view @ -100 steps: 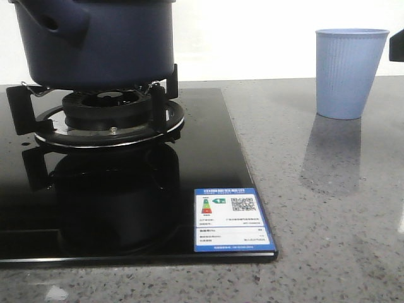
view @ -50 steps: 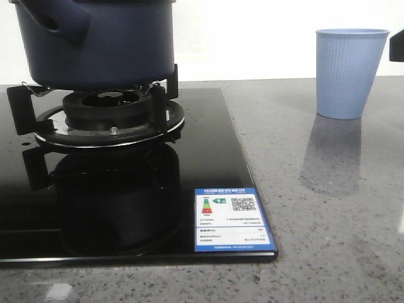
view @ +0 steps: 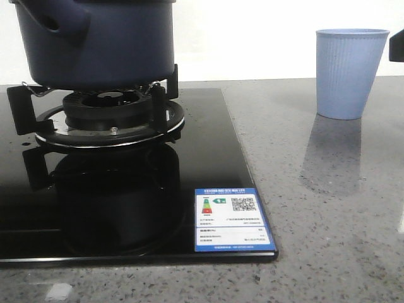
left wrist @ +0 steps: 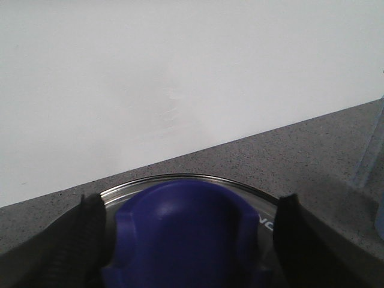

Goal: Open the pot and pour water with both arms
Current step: 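Open the left gripper to release the lid knob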

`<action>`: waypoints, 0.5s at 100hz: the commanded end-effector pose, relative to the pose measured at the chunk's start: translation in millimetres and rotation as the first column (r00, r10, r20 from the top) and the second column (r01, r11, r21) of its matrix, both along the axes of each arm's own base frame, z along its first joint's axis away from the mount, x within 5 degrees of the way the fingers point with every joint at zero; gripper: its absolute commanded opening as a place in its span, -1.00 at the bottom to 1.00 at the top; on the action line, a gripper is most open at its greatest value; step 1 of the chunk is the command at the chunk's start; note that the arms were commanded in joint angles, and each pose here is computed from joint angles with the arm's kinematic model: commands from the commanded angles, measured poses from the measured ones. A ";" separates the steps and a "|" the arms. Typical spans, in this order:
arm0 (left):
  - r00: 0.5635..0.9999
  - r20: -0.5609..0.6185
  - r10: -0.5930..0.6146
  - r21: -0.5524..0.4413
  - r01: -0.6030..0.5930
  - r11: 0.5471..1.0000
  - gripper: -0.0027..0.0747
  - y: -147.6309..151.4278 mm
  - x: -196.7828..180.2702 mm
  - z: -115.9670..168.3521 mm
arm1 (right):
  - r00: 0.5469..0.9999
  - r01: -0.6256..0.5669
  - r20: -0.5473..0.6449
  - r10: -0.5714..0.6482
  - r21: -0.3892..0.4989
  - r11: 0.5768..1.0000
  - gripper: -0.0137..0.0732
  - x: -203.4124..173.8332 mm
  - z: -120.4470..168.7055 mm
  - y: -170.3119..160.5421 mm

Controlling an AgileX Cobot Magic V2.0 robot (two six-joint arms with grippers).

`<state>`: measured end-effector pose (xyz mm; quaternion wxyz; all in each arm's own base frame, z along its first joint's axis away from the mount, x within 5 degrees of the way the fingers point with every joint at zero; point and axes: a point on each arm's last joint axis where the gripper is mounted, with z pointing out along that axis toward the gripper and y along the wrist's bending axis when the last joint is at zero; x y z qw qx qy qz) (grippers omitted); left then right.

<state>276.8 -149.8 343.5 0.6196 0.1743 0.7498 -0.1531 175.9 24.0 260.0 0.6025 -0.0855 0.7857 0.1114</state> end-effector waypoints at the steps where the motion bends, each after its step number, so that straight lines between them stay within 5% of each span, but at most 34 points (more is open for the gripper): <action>1: 0.992 0.124 0.023 -0.063 -0.016 0.998 0.54 3.1 -4.6 29.7 | 0.998 -0.017 0.056 0.016 0.022 1.000 0.84 0.8 12.4 1.3; 42: 0.959 0.270 0.084 -0.149 -0.044 0.988 0.52 52.1 -60.3 92.4 | 0.991 -0.056 0.121 0.051 0.033 0.998 0.83 -6.4 22.0 4.7; 50: 0.955 0.274 0.114 -0.149 -0.074 0.986 0.35 69.4 -74.4 100.7 | 0.986 -0.055 0.162 0.046 0.051 0.997 0.73 -13.1 29.5 4.9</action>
